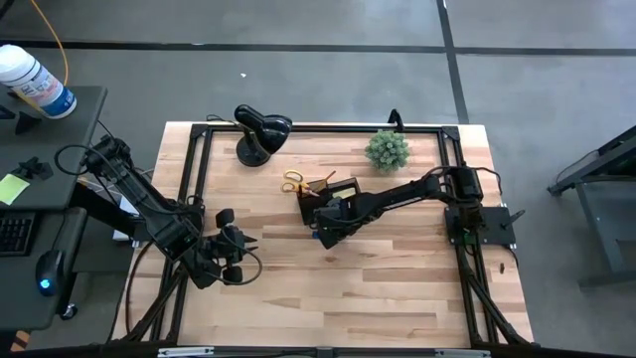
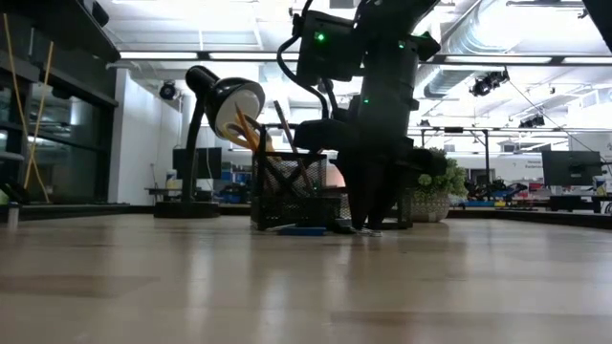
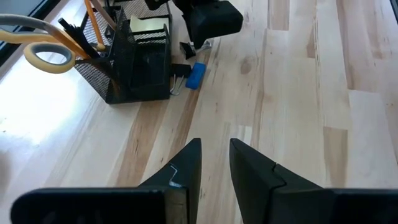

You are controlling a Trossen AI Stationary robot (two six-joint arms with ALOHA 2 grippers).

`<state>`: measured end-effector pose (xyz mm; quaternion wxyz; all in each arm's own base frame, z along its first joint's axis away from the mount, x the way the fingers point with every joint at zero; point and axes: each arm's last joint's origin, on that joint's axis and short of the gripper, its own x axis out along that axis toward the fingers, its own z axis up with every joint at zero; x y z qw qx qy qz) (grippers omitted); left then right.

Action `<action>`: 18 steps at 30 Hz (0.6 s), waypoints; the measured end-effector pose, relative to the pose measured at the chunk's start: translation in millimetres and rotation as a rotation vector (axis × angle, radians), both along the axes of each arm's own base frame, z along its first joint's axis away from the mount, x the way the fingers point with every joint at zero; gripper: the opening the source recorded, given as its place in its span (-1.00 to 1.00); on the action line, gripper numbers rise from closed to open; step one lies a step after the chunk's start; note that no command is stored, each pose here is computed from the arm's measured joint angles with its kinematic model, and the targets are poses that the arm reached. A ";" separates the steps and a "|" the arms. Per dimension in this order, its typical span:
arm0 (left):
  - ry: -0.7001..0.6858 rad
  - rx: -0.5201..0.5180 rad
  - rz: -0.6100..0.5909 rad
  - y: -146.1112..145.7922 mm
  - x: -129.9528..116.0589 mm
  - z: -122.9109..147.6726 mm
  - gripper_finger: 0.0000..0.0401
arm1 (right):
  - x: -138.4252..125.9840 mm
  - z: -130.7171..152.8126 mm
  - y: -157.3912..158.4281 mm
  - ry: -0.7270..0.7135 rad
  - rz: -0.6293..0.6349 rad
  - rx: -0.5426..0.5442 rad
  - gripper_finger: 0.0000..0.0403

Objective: Pick and place office supplies into organizer
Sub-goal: Put the right black binder clip into the black desk organizer

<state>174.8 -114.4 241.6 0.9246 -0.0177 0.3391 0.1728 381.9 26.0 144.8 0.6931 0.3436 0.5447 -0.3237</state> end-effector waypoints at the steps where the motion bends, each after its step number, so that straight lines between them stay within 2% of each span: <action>1: 0.000 0.000 0.000 0.0 0.0 0.0 -0.64 | 0.1 0.0 0.0 -0.001 0.000 0.001 -0.51; 18: -0.003 0.006 0.005 0.3 0.0 0.1 -0.64 | 0.5 0.5 12.3 -0.011 0.064 0.031 -0.51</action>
